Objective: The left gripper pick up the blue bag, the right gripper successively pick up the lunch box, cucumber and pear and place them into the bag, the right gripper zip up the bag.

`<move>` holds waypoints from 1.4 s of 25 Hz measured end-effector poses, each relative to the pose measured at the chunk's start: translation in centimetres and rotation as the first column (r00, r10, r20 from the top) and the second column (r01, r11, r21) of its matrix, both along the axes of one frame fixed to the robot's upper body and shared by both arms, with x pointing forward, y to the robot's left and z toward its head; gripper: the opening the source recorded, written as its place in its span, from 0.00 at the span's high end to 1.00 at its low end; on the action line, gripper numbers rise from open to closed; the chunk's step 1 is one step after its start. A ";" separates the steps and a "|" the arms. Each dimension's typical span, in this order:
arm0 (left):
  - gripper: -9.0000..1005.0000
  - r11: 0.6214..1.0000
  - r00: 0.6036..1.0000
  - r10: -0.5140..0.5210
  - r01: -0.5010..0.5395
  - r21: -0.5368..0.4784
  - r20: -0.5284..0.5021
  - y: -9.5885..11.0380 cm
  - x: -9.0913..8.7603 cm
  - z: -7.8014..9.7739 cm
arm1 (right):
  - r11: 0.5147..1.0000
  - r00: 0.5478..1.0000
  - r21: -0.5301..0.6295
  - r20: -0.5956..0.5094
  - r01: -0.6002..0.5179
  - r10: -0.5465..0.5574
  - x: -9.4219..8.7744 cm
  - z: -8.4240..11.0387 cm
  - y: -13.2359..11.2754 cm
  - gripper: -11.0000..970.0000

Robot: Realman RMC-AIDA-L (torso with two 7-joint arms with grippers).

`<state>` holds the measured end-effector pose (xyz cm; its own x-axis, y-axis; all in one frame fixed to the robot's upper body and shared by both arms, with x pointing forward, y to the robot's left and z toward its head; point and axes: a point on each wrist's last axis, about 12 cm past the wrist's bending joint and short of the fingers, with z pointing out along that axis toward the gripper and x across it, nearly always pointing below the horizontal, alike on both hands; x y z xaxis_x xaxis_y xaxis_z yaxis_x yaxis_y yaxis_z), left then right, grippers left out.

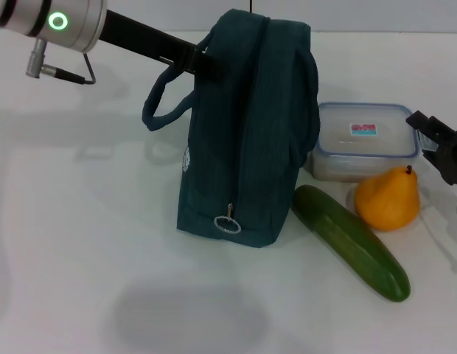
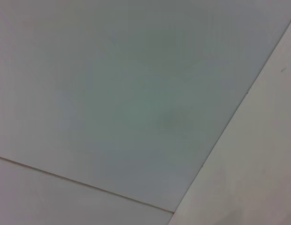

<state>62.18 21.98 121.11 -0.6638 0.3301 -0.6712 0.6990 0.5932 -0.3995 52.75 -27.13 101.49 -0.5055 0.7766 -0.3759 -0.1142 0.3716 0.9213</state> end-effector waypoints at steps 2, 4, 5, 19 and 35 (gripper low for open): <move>0.95 1.000 1.000 0.001 -0.001 0.000 0.000 0.0 0.0 0.0 | 1.000 1.000 0.000 0.001 0.000 0.000 0.0 0.0 0.0 0.49; 0.95 1.000 1.000 0.002 -0.002 -0.001 -0.001 0.0 0.0 0.0 | 1.000 1.000 0.000 0.003 0.001 -0.001 0.0 0.0 -0.1 0.53; 0.95 1.000 1.000 0.002 -0.002 -0.001 -0.001 0.0 0.0 0.0 | 1.000 1.000 0.000 0.005 0.001 -0.001 0.0 0.1 -0.1 0.56; 0.96 1.000 1.000 0.001 -0.001 -0.002 0.002 0.0 0.0 0.0 | 1.000 1.000 -0.005 0.018 0.019 -0.019 0.2 0.2 -0.4 0.83; 0.96 1.000 1.000 -0.001 0.001 -0.006 0.006 -0.1 0.0 0.1 | 0.999 0.996 -0.001 0.075 0.039 -0.039 0.2 0.9 -1.5 0.89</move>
<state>62.22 21.93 121.26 -0.6593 0.3269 -0.6771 0.7020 0.5902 -0.3985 52.94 -28.63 102.42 -0.4451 0.7942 -0.4136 -0.1678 0.3797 0.9098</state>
